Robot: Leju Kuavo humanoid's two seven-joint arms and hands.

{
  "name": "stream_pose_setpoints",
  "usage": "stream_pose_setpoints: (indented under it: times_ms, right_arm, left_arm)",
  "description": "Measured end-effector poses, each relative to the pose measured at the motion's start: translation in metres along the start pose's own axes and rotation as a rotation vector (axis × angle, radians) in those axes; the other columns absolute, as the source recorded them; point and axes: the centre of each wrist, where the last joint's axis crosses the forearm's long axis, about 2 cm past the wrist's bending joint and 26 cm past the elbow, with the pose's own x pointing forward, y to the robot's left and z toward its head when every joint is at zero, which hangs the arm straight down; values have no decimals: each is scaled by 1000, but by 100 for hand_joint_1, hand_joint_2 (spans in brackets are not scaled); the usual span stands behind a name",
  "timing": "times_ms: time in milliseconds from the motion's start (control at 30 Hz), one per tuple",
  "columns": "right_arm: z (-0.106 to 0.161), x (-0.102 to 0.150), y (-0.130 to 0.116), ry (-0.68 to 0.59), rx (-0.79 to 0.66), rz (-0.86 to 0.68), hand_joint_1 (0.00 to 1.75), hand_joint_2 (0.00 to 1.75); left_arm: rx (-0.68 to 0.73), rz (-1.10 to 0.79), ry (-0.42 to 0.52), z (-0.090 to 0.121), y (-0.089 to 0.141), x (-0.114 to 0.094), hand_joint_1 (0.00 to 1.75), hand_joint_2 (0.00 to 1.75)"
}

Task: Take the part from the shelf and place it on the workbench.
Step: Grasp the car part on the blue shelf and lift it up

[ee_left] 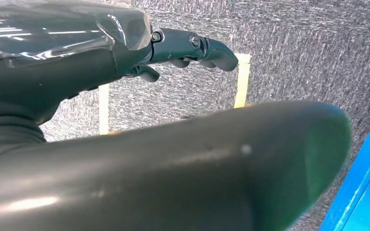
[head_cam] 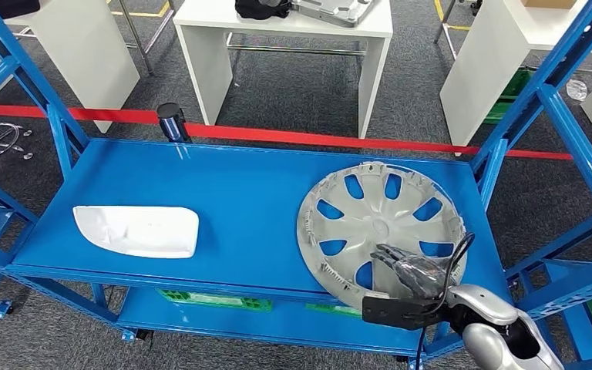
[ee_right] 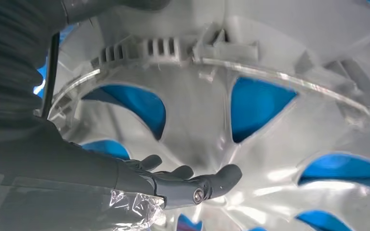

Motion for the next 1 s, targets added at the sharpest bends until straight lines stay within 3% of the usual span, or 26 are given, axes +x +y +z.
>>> stream_pose_setpoints:
  times_ms: [100, 233, 967, 1000]
  right_arm:
    - [2, -2, 2, 8, 8, 0, 145, 175]
    - [5, 0, 4, 4, 7, 0, 174, 175]
    - [9, 4, 15, 14, -22, -8, 175, 175]
    - [9, 4, 16, 14, -22, -9, 175, 175]
  left_arm:
    - [-1, -3, 1, 0, -1, 0, 0, 0]
    - [-1, -4, 1, 0, -1, 0, 0, 0]
    - [31, -18, -4, 0, 0, 1, 0, 0]
    - [30, -18, -9, 0, 0, 1, 0, 44]
